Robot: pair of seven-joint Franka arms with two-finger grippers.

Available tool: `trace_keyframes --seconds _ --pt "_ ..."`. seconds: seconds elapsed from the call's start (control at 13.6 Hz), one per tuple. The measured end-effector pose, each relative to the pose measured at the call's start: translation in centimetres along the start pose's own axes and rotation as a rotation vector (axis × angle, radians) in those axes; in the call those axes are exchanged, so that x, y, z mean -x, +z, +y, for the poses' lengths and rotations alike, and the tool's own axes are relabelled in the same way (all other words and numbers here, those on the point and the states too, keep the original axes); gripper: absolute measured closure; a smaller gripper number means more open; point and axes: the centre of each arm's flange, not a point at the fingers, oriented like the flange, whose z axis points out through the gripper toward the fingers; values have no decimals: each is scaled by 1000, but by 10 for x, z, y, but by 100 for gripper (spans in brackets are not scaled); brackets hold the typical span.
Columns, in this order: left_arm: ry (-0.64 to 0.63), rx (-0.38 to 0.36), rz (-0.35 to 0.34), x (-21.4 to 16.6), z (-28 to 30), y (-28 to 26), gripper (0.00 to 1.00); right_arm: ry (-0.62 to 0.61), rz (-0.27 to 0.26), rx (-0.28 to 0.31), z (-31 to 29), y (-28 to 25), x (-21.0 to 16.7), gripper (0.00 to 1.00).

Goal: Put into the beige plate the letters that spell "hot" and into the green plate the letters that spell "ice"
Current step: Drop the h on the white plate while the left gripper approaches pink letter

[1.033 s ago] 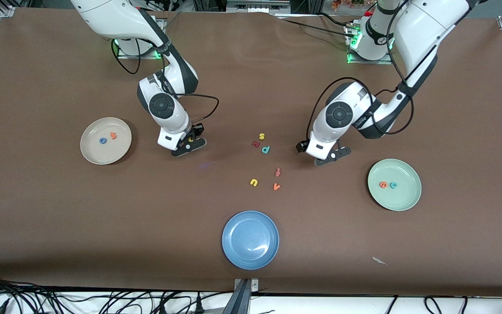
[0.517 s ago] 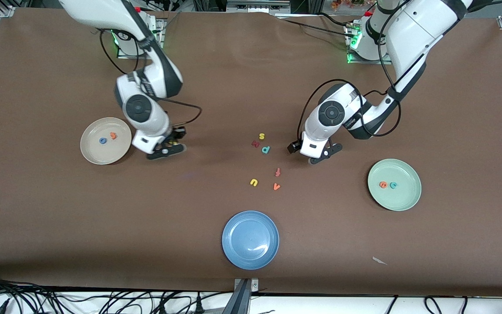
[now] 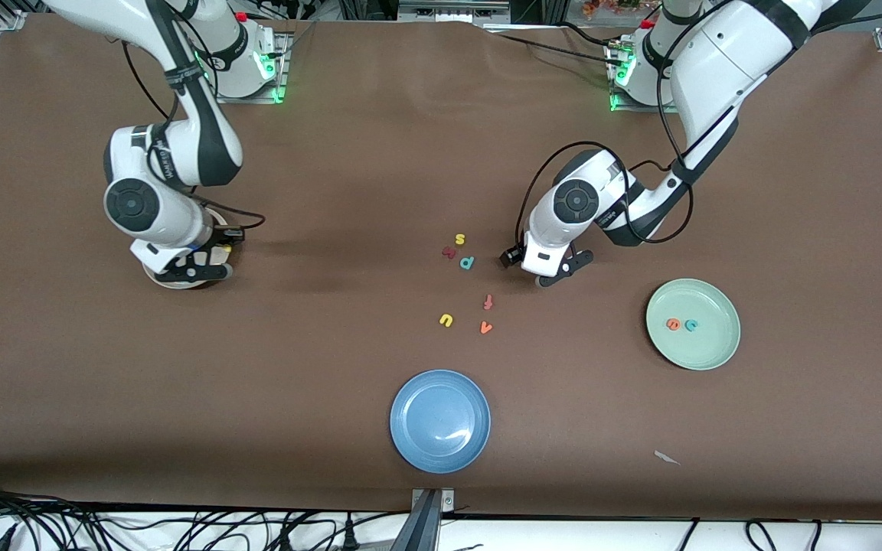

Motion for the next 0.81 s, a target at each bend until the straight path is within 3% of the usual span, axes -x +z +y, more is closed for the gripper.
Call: trace_keyframes --seconds 0.22,0.37,0.74,0.81 --pt "5 -5 -5 4 1 4 25 0 -47 15 14 26 -1 74" --pt "7 5 -2 4 3 3 39 -15 -66 24 25 42 -3 74" --pt "12 4 5 3 3 2 44 -10 -79 33 34 59 -6 74" --pt "15 4 8 3 3 2 43 -10 -79 33 34 59 -6 69"
